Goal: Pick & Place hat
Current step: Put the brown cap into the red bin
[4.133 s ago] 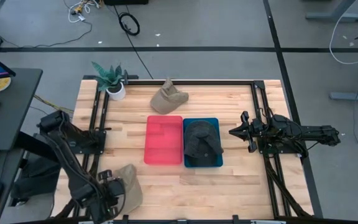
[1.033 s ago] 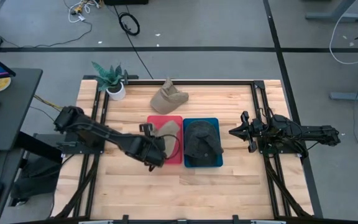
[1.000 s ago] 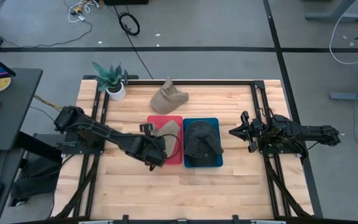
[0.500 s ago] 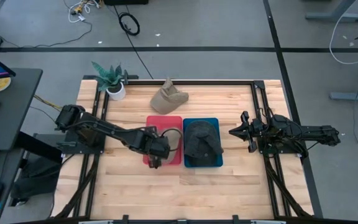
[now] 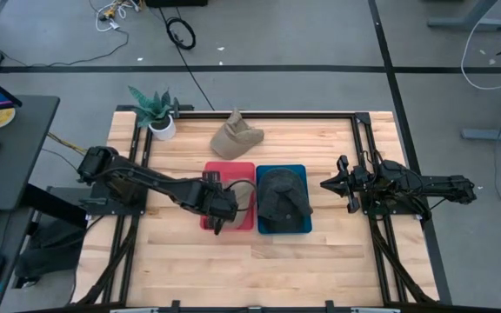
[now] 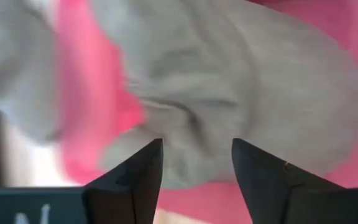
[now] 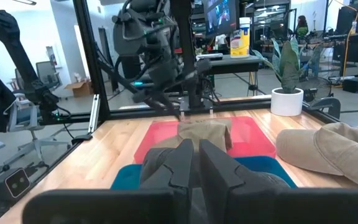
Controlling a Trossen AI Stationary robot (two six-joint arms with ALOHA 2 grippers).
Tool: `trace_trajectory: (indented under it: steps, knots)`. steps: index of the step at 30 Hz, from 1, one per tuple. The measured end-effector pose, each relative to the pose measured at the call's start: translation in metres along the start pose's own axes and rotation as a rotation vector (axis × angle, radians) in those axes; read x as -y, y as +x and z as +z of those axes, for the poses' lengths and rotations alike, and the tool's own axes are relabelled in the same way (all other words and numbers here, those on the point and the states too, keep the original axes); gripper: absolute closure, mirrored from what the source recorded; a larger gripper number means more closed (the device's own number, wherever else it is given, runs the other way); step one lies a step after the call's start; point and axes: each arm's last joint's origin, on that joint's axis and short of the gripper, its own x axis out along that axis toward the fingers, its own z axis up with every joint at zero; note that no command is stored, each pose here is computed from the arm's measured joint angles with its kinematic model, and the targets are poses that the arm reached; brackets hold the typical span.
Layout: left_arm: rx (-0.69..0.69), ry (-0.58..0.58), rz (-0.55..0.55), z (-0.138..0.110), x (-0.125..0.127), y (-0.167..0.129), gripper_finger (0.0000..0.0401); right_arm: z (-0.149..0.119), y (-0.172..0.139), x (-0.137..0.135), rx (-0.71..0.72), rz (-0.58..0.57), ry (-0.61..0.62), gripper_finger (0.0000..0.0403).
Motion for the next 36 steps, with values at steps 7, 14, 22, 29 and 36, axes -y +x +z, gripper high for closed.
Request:
trace_trajectory:
  steps: [7, 14, 22, 29, 36]
  knots:
    - [0.055, 0.175, 0.116, 0.019, -0.019, -0.02, 0.0199, 0.0, 0.0, 0.0, 0.0, 0.0, 0.0, 0.0372]
    - [0.054, 0.282, 0.097, 0.035, -0.071, -0.017, 0.0199, 0.0, 0.0, 0.0, 0.0, 0.0, 0.0, 0.0372]
    - [0.126, 0.258, -0.017, 0.036, -0.157, 0.013, 0.0199, 0.0, 0.0, 0.0, 0.0, 0.0, 0.0, 0.0372]
    - [0.15, 0.305, -0.033, 0.017, -0.219, 0.031, 0.0199, 0.0, 0.0, 0.0, 0.0, 0.0, 0.0, 0.0372]
    - [0.139, 0.282, -0.091, 0.002, -0.257, 0.074, 0.0199, 0.0, 0.0, 0.0, 0.0, 0.0, 0.0, 0.0372]
